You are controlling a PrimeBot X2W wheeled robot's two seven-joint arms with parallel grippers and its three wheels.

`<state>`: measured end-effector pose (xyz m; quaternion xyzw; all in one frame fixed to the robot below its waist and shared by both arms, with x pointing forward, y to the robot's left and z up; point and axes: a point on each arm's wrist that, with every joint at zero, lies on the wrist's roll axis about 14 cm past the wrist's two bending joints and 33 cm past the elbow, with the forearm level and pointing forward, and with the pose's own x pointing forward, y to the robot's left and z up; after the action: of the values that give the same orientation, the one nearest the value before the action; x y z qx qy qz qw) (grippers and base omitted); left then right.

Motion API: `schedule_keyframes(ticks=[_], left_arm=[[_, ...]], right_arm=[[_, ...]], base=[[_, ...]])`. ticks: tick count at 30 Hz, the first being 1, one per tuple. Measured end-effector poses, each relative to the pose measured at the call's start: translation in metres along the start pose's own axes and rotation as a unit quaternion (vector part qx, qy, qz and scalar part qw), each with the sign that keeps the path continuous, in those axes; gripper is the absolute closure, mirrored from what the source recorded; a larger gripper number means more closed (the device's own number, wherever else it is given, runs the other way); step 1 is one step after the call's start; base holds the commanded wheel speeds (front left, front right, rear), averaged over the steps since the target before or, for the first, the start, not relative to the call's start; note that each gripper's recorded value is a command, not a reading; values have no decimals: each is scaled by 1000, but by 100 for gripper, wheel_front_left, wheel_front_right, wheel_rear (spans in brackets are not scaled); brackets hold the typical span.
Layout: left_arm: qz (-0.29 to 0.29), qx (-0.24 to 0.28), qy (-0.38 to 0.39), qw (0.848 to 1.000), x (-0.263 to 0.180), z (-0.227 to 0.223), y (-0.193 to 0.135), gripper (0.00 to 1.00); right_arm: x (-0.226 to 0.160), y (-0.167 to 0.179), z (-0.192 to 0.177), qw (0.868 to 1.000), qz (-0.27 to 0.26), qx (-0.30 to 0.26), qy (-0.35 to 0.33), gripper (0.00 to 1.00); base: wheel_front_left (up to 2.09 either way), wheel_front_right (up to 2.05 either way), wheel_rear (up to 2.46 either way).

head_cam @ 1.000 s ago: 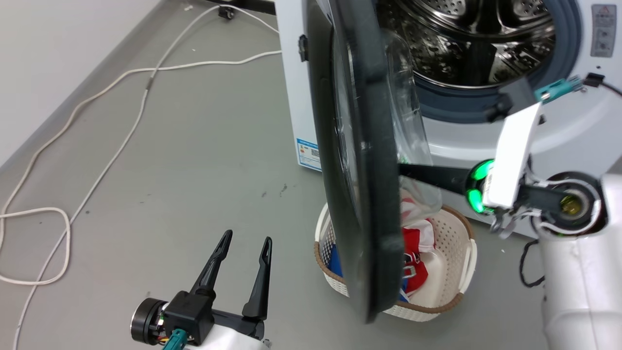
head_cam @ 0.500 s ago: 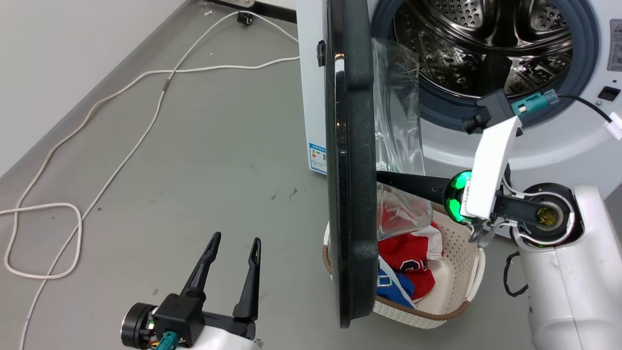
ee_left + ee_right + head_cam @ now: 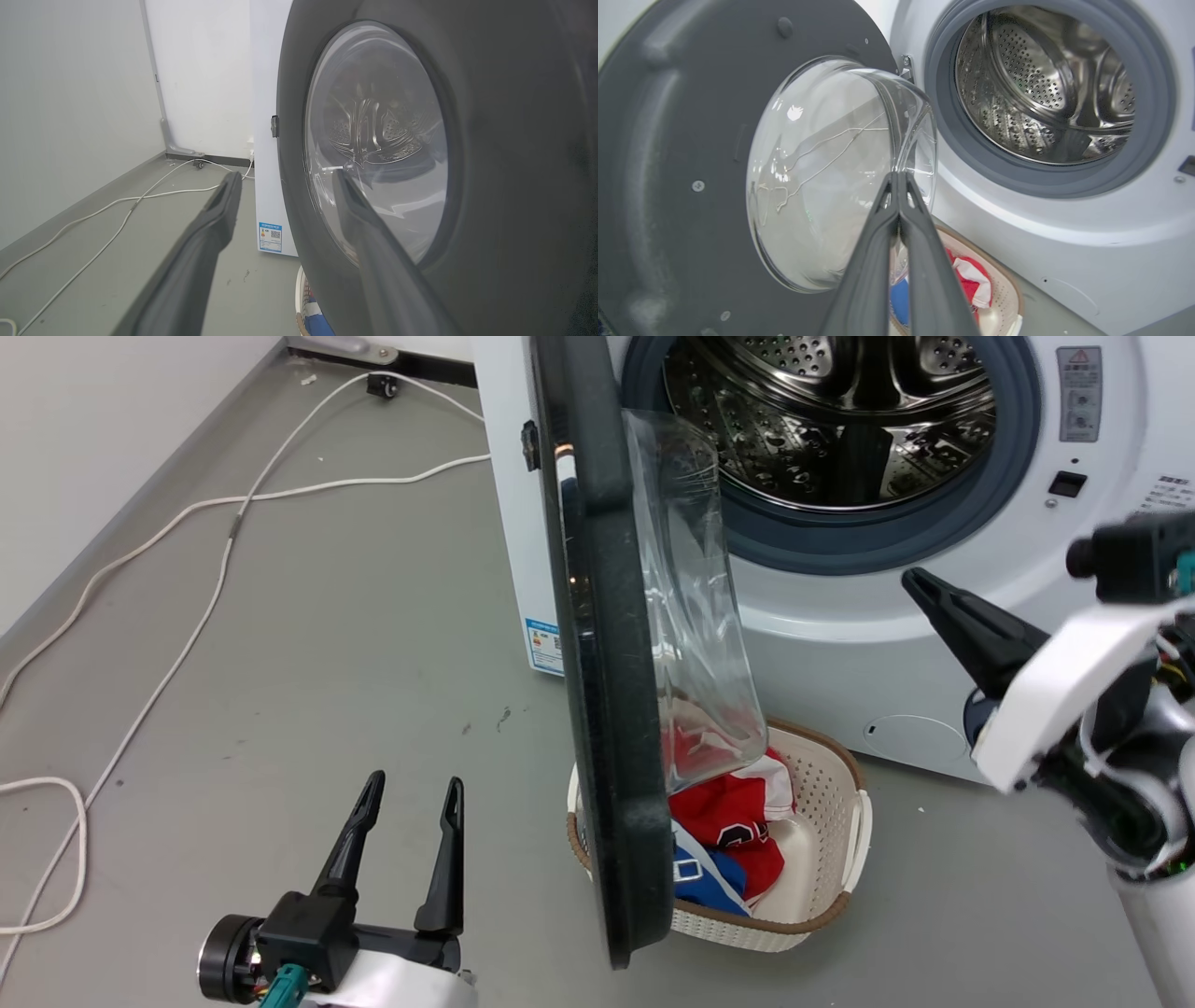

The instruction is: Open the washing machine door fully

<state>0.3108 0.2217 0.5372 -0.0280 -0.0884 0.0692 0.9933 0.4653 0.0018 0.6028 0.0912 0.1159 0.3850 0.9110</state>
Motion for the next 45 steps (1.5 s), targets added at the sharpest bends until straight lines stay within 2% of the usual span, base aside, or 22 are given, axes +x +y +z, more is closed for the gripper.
schedule_keyframes(ticks=[3,4,5,6,9,13,14,18,23,27,36,45], left_arm=[[-3,0,-2,1000,3,1,0,0],[-2,-1,-4,1000,3,1,0,0],[-2,0,-5,1000,4,2,1,0],[-2,0,-6,1000,4,3,1,0],[-3,-1,-6,1000,4,2,1,0],[-3,-1,-7,1000,5,3,2,0],[-4,-2,-8,1000,5,3,1,0],[-7,-3,-8,1000,6,3,0,0],[-17,3,-2,1000,7,-1,-3,0],[-25,4,4,1000,6,-5,-8,0],[-29,-21,26,999,2,-19,-11,0],[-33,-16,29,999,2,-20,-11,0]], right_arm=[[-14,-16,-3,996,-34,-77,-42,100],[-19,-20,-4,992,-44,-101,-54,72],[-24,-26,-5,989,-55,-120,-67,16],[-30,-33,-8,986,-68,-130,-77,0],[-45,-52,-25,982,-111,-116,-99,0],[-67,-71,-38,968,-162,-144,-125,0],[-72,-73,-44,967,-175,-126,-136,0],[-90,-67,-58,956,-203,-123,-170,0],[-103,-61,-72,950,-231,-112,-180,0],[-112,-60,-83,947,-247,-105,-174,0],[-115,-57,-82,944,-253,-113,-178,0],[-116,-59,-82,944,-256,-107,-180,0]], base=[[0,0,0],[0,0,0],[0,0,0],[0,0,0],[0,0,0],[0,0,0],[0,0,0],[0,0,0],[0,0,0],[0,0,0],[0,0,0],[0,0,0]])
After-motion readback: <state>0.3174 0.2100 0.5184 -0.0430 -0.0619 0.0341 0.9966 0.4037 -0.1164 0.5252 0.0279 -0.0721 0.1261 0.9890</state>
